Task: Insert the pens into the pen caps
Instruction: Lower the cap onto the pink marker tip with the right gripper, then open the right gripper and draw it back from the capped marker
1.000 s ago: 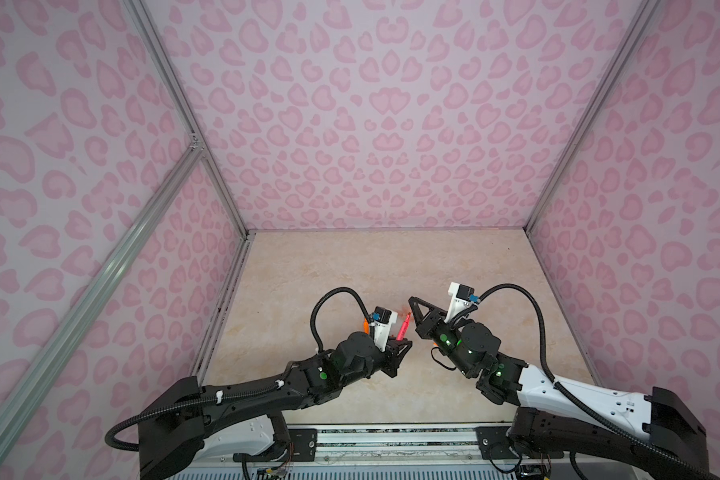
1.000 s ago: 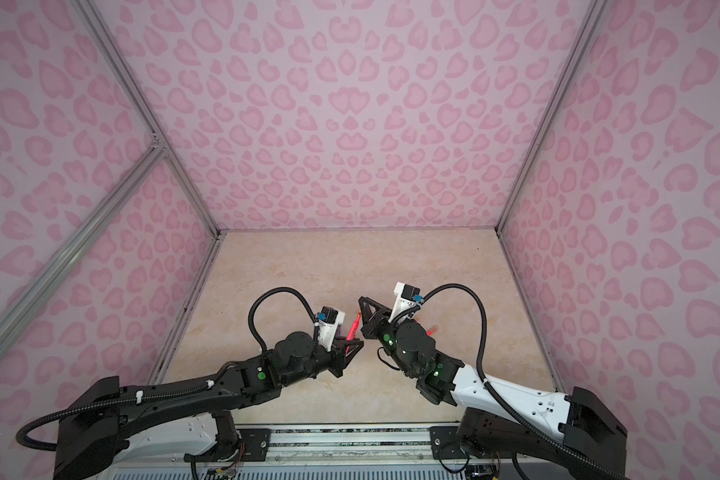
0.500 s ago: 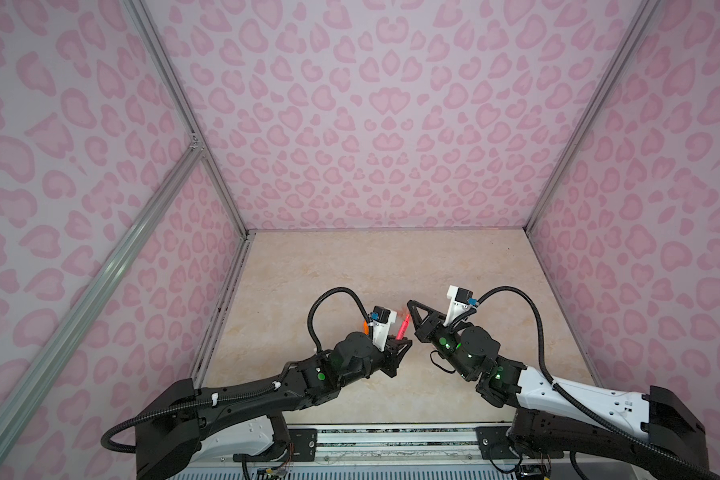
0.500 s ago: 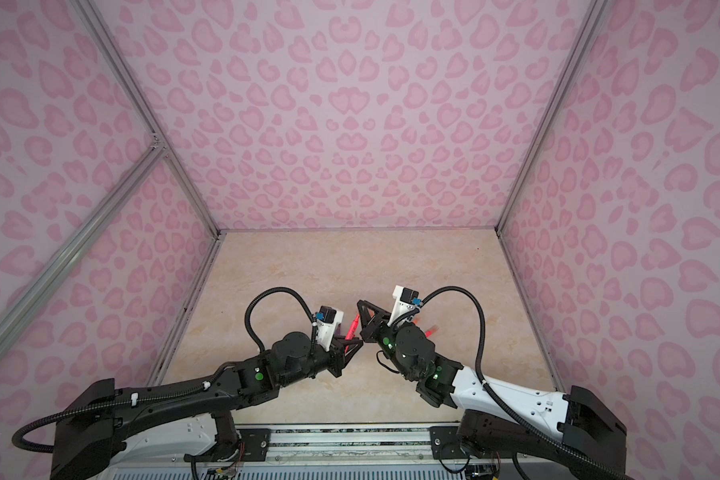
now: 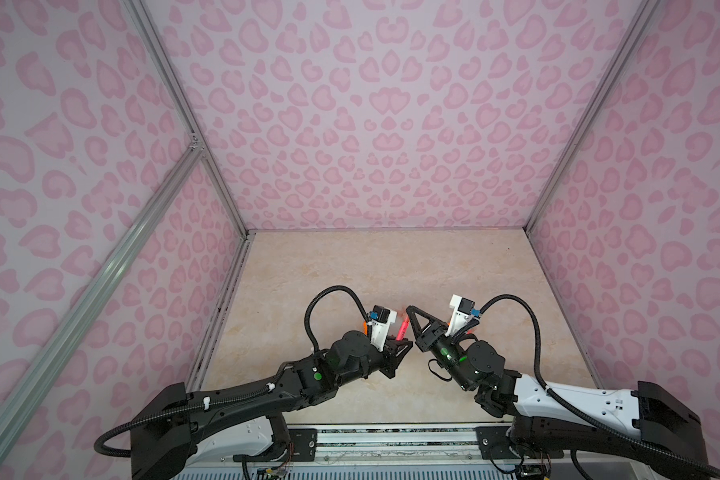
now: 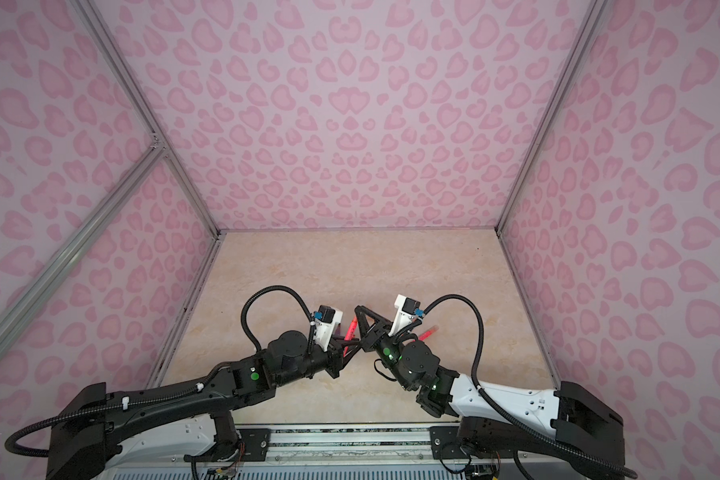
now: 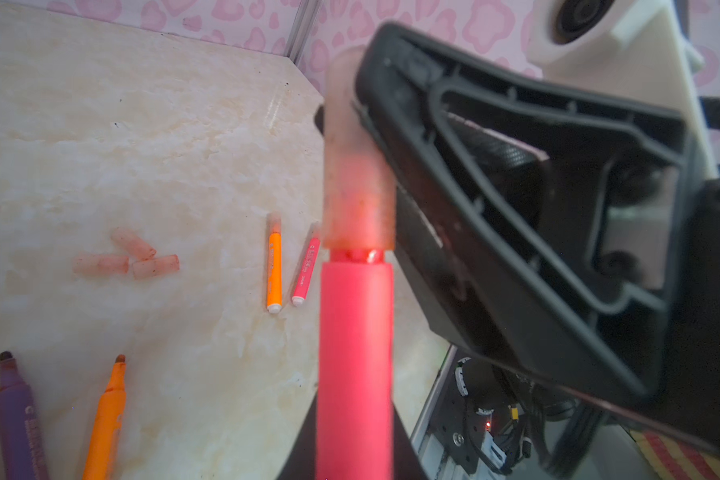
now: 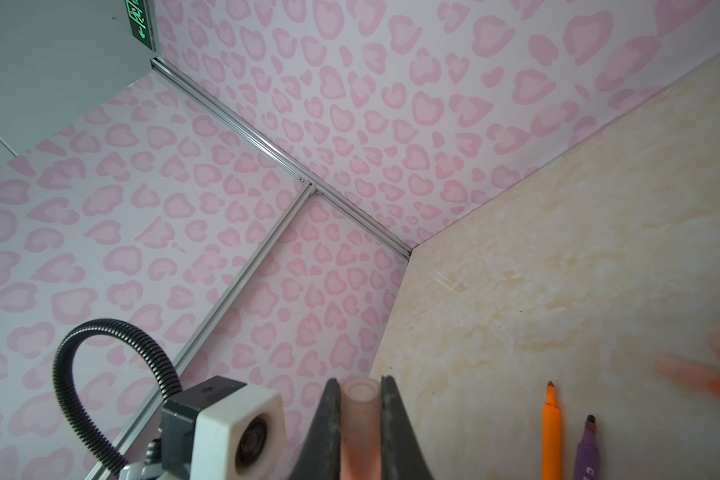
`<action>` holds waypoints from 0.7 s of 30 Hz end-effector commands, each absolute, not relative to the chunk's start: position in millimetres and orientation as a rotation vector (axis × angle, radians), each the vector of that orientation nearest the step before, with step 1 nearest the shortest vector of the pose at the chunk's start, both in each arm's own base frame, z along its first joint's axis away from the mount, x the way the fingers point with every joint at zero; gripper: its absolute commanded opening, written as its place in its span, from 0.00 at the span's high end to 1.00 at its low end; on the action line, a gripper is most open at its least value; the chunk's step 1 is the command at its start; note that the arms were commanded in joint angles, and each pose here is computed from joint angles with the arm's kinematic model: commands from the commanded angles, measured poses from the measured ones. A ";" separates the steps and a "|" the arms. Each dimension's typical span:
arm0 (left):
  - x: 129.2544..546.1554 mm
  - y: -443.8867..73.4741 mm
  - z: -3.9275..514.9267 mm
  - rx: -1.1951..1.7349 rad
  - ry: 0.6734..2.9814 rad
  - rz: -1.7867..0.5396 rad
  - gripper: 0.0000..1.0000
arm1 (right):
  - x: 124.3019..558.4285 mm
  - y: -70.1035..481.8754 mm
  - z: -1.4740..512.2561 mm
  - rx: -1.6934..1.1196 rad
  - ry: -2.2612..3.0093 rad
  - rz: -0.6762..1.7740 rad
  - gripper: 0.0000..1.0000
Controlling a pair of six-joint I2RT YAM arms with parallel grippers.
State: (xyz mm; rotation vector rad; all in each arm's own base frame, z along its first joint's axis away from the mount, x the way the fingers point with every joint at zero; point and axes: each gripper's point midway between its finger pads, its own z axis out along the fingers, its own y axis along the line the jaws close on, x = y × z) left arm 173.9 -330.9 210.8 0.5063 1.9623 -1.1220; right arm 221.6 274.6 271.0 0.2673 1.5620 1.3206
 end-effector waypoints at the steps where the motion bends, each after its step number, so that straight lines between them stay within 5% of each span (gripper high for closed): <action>1: 179.7 -331.3 250.2 0.434 1.830 -1.199 0.97 | 210.7 283.4 266.1 0.197 1.579 1.357 1.00; 9: 174.4 -330.5 258.7 0.458 1.797 -1.233 0.97 | 203.9 282.5 273.6 0.139 1.579 1.332 0.94; 21: 167.7 -332.6 248.6 0.599 1.785 -1.155 0.97 | 201.4 208.9 306.8 0.177 1.523 1.133 0.47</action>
